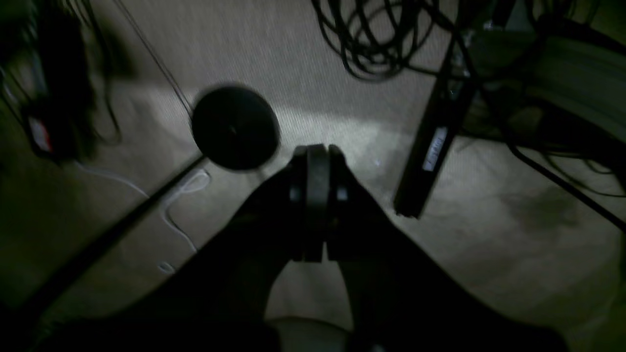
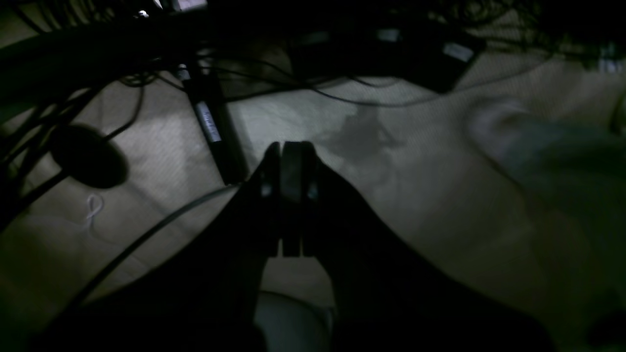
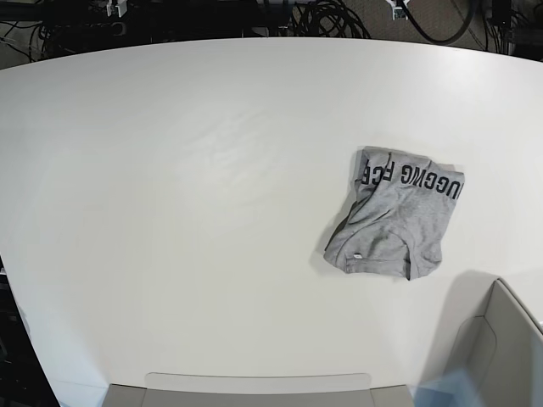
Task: Fold the T-shirt properly
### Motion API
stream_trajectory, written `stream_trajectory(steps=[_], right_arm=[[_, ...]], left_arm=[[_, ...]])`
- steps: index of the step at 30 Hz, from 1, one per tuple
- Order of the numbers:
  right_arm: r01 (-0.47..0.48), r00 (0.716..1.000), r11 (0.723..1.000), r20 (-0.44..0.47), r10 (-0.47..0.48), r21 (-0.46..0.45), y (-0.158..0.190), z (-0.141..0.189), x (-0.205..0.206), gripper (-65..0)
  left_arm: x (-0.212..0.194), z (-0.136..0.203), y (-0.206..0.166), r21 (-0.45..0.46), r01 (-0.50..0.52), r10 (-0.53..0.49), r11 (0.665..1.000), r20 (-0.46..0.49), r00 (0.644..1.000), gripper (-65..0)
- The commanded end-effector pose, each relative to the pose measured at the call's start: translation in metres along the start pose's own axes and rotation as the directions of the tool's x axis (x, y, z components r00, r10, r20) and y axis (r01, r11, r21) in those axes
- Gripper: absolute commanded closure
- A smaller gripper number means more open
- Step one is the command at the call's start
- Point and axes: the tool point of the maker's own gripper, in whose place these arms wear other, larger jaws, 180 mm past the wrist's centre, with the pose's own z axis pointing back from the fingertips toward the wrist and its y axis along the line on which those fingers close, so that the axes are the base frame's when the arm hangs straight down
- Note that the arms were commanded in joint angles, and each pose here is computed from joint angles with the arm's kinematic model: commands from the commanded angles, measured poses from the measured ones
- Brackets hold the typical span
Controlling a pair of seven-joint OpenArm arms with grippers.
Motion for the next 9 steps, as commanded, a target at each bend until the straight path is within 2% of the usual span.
stream_trajectory(steps=[1, 6, 9], right_arm=[[-0.007, 1.0, 0.998, 0.015, 0.008, -0.061, -0.021, 0.004, 0.004, 0.0], [-0.07, 0.997, 0.978, 0.024, 0.076, -0.197, -0.042, 0.005, 0.015, 0.0], [-0.124, 0.991, 0.955, 0.012, 0.132, -0.27, -0.052, 0.005, 0.024, 0.0]], left_arm=[[-0.008, 0.002, -0.002, -0.003, 0.004, -0.004, 1.0, -0.015, 1.0, 0.0], [-0.009, 0.002, -0.01, -0.014, -0.003, 0.003, 1.0, -0.015, 1.0, 0.0], [-0.011, 0.002, -0.022, -0.031, -0.009, 0.008, 0.999, -0.019, 1.0, 0.0]])
